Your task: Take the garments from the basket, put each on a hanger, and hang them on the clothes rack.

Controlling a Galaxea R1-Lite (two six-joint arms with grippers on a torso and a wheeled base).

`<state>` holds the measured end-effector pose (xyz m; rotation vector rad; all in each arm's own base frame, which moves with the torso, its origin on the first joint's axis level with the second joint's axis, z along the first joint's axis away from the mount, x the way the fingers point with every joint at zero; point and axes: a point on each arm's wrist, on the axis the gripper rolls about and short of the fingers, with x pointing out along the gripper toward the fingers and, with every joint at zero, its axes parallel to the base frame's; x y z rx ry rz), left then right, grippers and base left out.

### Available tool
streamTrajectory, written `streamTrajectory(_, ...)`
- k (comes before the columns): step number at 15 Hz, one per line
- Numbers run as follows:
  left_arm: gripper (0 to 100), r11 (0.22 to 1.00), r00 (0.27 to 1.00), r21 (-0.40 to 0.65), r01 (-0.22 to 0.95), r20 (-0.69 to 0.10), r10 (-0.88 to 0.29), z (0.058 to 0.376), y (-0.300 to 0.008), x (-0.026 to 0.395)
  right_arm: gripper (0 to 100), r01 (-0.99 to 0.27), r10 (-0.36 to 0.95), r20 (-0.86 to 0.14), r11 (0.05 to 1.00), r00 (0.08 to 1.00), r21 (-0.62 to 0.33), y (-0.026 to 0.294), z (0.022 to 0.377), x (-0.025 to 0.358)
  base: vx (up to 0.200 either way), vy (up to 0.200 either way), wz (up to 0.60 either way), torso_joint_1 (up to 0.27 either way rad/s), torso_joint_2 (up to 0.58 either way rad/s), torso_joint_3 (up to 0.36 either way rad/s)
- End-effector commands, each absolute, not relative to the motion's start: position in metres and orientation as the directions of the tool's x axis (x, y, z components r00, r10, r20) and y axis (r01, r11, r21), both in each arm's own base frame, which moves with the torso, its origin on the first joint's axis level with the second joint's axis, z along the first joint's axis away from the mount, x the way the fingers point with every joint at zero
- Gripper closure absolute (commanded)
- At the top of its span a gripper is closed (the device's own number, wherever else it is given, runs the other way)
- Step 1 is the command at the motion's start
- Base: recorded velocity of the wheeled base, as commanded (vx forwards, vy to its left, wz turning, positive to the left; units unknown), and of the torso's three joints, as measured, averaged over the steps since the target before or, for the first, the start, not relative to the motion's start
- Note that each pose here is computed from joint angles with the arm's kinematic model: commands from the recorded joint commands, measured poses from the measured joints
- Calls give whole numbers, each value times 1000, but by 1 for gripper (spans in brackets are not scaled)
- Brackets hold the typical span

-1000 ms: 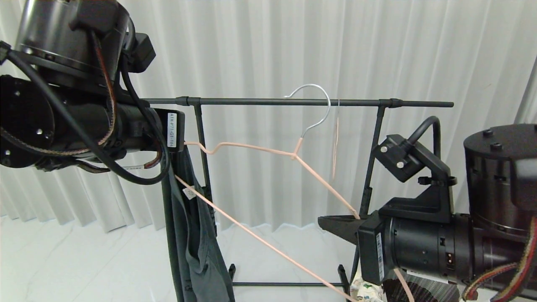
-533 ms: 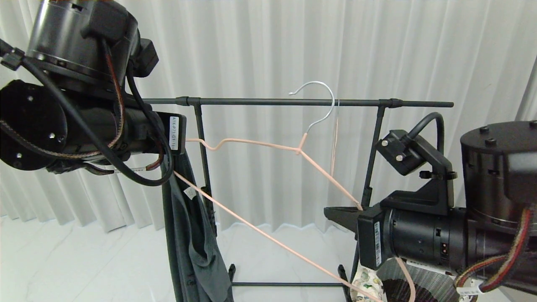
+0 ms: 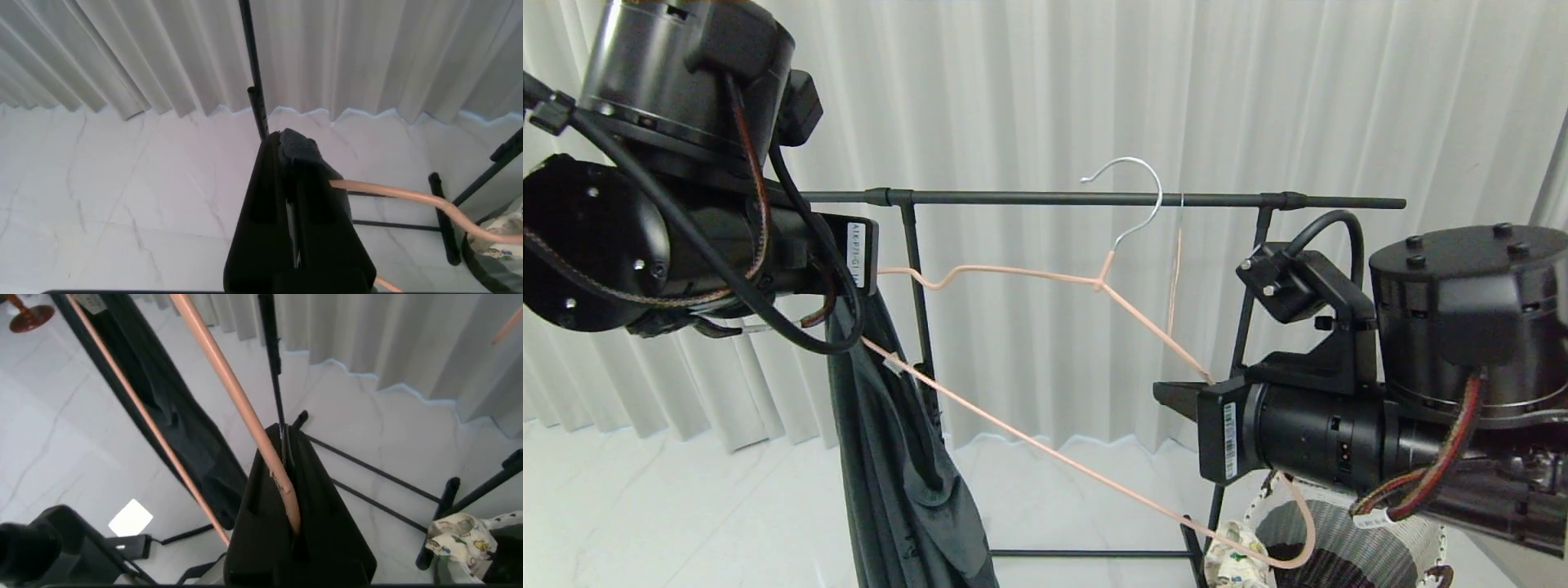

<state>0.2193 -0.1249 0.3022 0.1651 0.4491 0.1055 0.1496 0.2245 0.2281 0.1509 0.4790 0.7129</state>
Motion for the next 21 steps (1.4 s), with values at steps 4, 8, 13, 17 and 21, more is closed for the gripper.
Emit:
streamTrajectory(4,100,982,895,187,-19,-434,100,297,-140,218,100,-585,647,-380,762,662,279,239,225,158,0,0,0,0,0,0)
streamTrajectory(8,100,980,892,193,-49,-432,130,290,-151,219,100,-590,639,-390,767,663,252,245,222,157,0,0,0,0,0,0)
streamTrajectory(13,100,981,900,173,-92,-408,156,301,-143,225,100,-565,551,-458,816,698,122,236,219,153,0,0,0,0,0,0)
streamTrajectory(17,100,974,885,190,-119,-424,191,295,-138,233,100,-467,456,-433,880,777,88,231,220,160,0,0,0,0,0,0)
streamTrajectory(21,100,976,882,181,-118,-432,187,292,-145,240,100,-455,472,-361,880,804,138,237,227,163,0,0,0,0,0,0)
